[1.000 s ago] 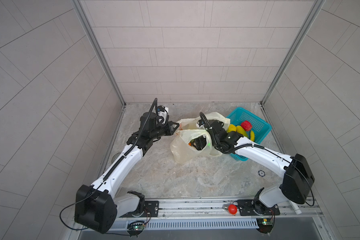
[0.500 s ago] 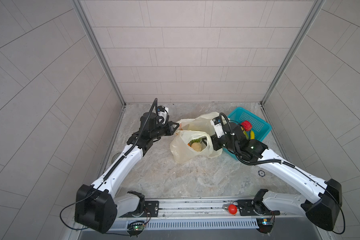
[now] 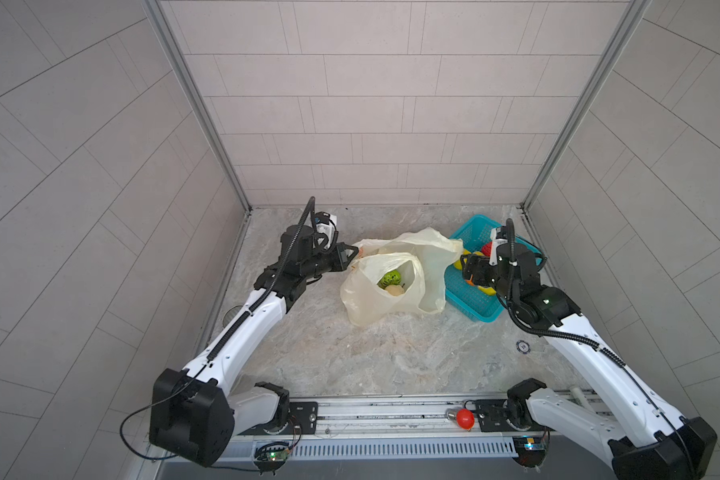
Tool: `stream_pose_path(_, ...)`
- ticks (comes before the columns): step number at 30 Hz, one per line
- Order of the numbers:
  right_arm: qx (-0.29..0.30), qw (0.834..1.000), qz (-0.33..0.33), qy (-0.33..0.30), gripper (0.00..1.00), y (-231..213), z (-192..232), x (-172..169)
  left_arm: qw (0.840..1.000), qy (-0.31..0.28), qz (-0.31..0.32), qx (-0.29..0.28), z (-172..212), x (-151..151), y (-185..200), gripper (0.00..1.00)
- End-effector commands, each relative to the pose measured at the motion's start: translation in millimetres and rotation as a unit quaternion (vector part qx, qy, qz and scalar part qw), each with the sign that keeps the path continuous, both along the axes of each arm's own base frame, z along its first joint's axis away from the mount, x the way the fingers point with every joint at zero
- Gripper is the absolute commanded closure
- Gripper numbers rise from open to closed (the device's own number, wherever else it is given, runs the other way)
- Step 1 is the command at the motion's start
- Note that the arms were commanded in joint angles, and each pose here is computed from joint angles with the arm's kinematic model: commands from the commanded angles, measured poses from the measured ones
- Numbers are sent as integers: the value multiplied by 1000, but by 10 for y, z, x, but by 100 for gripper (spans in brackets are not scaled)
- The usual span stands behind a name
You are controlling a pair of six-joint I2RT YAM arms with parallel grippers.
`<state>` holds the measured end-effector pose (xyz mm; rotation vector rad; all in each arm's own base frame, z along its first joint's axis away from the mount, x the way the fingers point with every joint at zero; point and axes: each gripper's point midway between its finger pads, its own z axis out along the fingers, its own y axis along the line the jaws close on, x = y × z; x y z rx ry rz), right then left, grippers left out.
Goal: Place the fruits into the plastic bag
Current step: 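Withdraw the right gripper from the bag back over the basket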
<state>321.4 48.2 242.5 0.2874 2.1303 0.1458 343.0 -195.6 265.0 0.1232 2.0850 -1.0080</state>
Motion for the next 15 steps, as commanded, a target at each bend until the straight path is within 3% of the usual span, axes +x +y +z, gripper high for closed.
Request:
stream_pose_path(1, 27, 996, -54, 62, 13, -218, -343, 20, 1000, -20, -1, 6, 18, 18, -12, 100)
stream_pose_path(5, 20, 988, -85, 125, 14, -310, -723, 180, 1000, -17, -1, 1, 6, 32, -25, 100)
stream_pose_path(15, 45, 971, -120, 203, 16, -293, -1294, 534, 1000, -24, -2, -2, 41, 39, -39, 100)
